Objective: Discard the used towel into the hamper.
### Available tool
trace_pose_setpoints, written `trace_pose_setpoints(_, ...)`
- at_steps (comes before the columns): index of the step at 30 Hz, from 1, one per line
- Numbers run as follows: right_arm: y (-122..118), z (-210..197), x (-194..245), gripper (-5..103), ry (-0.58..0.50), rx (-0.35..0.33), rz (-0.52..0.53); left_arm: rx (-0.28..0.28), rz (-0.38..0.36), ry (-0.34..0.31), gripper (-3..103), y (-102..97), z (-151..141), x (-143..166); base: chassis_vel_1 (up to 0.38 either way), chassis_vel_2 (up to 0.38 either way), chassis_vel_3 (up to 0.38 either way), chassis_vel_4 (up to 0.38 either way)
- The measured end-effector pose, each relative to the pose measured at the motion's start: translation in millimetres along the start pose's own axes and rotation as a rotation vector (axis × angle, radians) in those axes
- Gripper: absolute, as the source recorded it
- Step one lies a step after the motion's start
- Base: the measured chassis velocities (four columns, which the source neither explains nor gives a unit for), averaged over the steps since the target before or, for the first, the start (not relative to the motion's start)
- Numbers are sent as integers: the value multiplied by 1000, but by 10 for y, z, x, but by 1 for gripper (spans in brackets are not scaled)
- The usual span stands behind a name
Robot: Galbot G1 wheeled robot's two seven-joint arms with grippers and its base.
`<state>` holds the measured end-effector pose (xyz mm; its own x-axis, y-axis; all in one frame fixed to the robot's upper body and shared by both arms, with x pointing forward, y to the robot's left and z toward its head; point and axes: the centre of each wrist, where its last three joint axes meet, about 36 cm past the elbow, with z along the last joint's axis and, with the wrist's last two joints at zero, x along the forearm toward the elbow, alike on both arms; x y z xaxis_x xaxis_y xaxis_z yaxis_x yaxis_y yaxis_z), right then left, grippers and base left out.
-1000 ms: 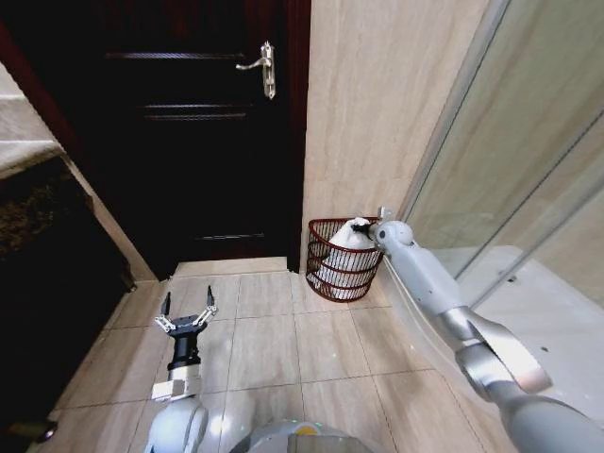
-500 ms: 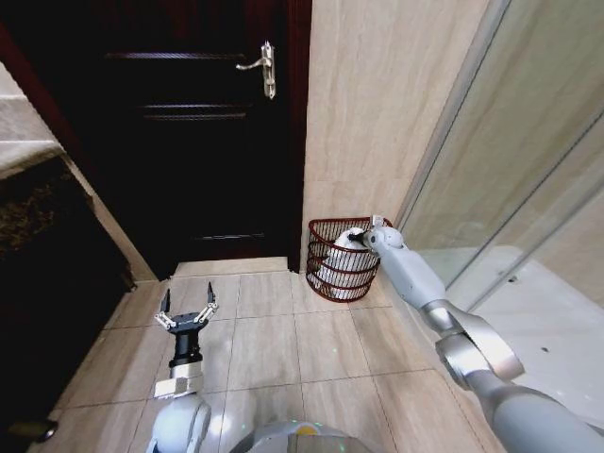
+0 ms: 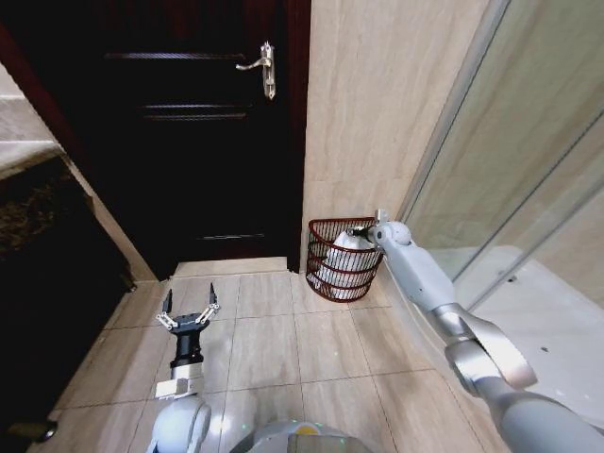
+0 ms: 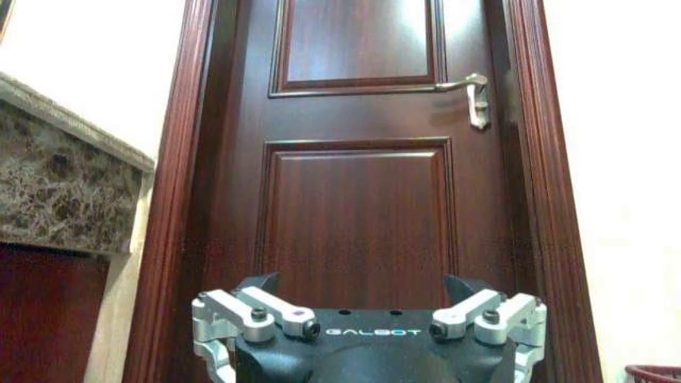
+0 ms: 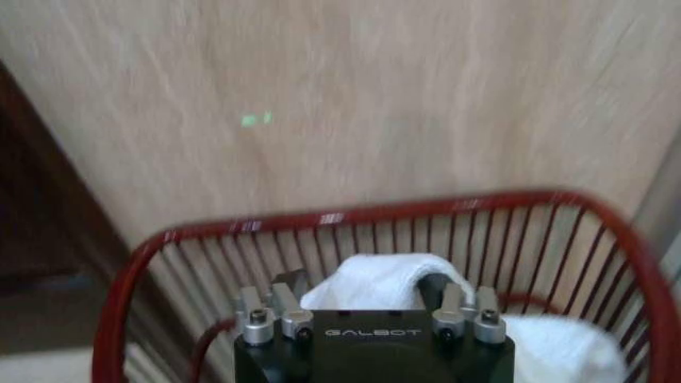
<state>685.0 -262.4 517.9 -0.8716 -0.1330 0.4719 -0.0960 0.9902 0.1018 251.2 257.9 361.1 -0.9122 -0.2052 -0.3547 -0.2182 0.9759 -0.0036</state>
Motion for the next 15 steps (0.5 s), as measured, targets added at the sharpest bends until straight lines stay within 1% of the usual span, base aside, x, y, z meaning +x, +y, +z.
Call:
trace_pose_setpoints(1, 18, -6, 31, 74, -34, -4, 10, 1, 0, -2, 100, -1, -12, 1, 0, 0, 0, 0)
trace_pose_setpoints(2, 35, -13, 70, 80, -68, -14, 14, 1, 1, -4, 100, -2, -22, 0, 0, 0, 0, 0)
trace_pose_setpoints(3, 35, -13, 70, 80, -68, -14, 14, 1, 1, -4, 100, -2, -22, 0, 0, 0, 0, 0)
trace_pose_setpoints(5, 72, -24, 210, 90, -157, -44, 8, 3, -2, -9, 100, 3, -51, -4, 0, 0, 0, 0)
trace_pose_setpoints(6, 84, 58, 356, 96, -243, -47, 1, 3, -4, -9, 100, 8, -68, -5, 0, 0, 0, 0)
trace_pose_setpoints(7, 80, 150, 446, 99, -303, -32, 8, 3, -4, -5, 100, 11, -79, -1, 0, 0, 0, 0)
trace_pose_setpoints(8, 80, 150, 446, 99, -303, -32, 8, 3, -4, -5, 100, 11, -79, -1, 0, 0, 0, 0)
trace_pose_setpoints(9, 72, 299, 537, 100, -358, -5, 22, 5, -1, 1, 100, 11, -89, 4, 0, 0, 0, 0)
trace_pose_setpoints(12, 64, 605, 799, 100, -472, 73, 41, 16, 18, 16, 100, 16, -113, 20, 0, 0, 0, 0)
trace_pose_setpoints(13, 64, 605, 799, 100, -472, 73, 41, 16, 18, 16, 100, 16, -113, 20, 0, 0, 0, 0)
trace_pose_setpoints(15, 97, 816, 1073, 100, -518, 119, 37, 31, 29, 24, 100, 24, -115, 26, 0, 0, 0, 0)
